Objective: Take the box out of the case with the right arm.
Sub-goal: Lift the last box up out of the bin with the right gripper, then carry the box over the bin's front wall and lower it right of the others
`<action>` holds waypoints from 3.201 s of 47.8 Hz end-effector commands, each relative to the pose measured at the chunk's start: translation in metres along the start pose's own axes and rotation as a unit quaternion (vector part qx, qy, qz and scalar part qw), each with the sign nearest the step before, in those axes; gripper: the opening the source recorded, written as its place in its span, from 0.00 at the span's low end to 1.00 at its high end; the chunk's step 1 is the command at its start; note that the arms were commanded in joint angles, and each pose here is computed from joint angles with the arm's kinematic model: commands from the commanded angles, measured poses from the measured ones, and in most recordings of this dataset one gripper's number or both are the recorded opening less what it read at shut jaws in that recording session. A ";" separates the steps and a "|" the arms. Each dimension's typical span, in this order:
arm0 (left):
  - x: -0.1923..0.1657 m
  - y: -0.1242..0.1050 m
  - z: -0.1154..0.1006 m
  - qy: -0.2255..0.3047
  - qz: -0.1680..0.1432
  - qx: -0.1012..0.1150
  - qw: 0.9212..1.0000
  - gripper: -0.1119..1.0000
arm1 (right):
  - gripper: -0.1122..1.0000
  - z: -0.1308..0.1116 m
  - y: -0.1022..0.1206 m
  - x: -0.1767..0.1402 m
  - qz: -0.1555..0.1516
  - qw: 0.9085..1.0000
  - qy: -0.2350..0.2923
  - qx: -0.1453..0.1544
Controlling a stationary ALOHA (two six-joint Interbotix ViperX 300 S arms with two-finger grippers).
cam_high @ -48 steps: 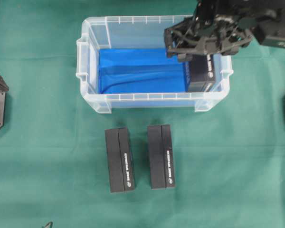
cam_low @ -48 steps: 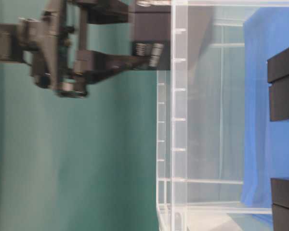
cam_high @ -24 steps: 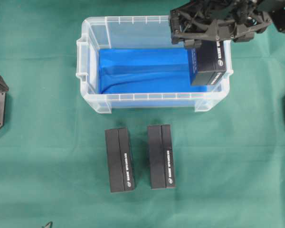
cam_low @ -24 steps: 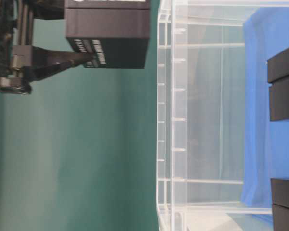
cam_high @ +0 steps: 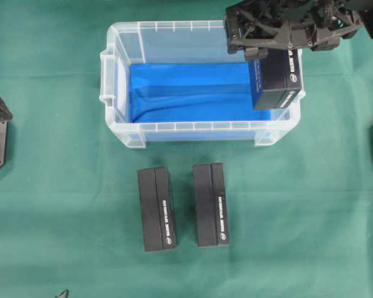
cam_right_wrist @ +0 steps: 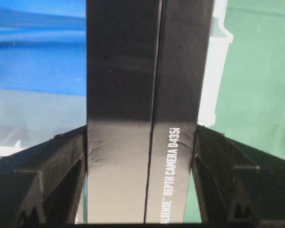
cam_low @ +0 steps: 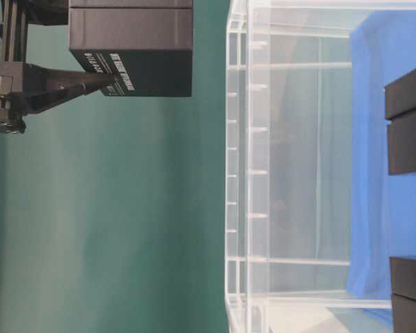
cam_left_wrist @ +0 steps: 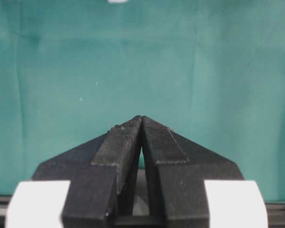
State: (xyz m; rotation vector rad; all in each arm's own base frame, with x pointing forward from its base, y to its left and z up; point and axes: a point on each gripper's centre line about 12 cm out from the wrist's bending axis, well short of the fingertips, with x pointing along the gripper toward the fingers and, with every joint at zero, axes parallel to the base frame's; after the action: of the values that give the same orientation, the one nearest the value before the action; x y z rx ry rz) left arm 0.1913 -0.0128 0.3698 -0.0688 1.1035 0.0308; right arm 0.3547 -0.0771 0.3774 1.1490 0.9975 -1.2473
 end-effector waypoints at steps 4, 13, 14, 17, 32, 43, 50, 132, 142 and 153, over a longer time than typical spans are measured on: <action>-0.008 0.000 0.006 -0.017 0.000 -0.001 1.000 0.10 | 0.68 0.003 -0.006 -0.022 0.030 1.000 -0.006 0.004; -0.008 0.000 0.006 -0.017 0.000 -0.001 1.000 0.10 | 0.68 0.002 -0.006 -0.022 0.029 1.000 -0.006 0.004; -0.008 0.000 0.006 -0.017 0.000 -0.001 1.000 0.10 | 0.68 0.003 -0.006 -0.022 0.029 1.000 -0.006 0.005; -0.009 0.000 0.005 -0.018 0.000 -0.002 1.000 0.10 | 0.68 0.002 -0.006 -0.022 0.029 1.000 -0.006 0.004; -0.009 0.000 0.005 -0.018 0.000 -0.001 1.000 0.10 | 0.68 0.002 -0.006 -0.022 0.029 1.000 -0.006 0.004; -0.009 0.000 0.005 -0.018 0.000 -0.001 1.000 0.10 | 0.68 0.003 -0.006 -0.022 0.029 1.000 -0.006 0.005; -0.009 0.000 0.005 -0.018 0.000 -0.001 1.000 0.10 | 0.68 0.002 -0.006 -0.022 0.029 1.000 -0.006 0.003; -0.009 0.000 0.005 -0.018 -0.001 -0.001 1.000 0.10 | 0.68 -0.079 -0.008 -0.034 0.015 1.000 0.000 -0.007; -0.008 0.000 0.006 -0.017 -0.001 -0.001 1.000 0.10 | 0.68 -0.112 -0.012 -0.040 0.013 1.000 0.006 -0.009; -0.008 0.000 0.006 -0.017 -0.001 -0.001 1.000 0.10 | 0.68 -0.152 -0.018 -0.046 0.021 1.000 0.012 -0.009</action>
State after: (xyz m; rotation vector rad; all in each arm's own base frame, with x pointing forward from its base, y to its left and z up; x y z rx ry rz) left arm 0.1915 -0.0131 0.3704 -0.0682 1.1005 0.0291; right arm 0.3464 0.0691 0.3780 1.1421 1.0208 -1.2426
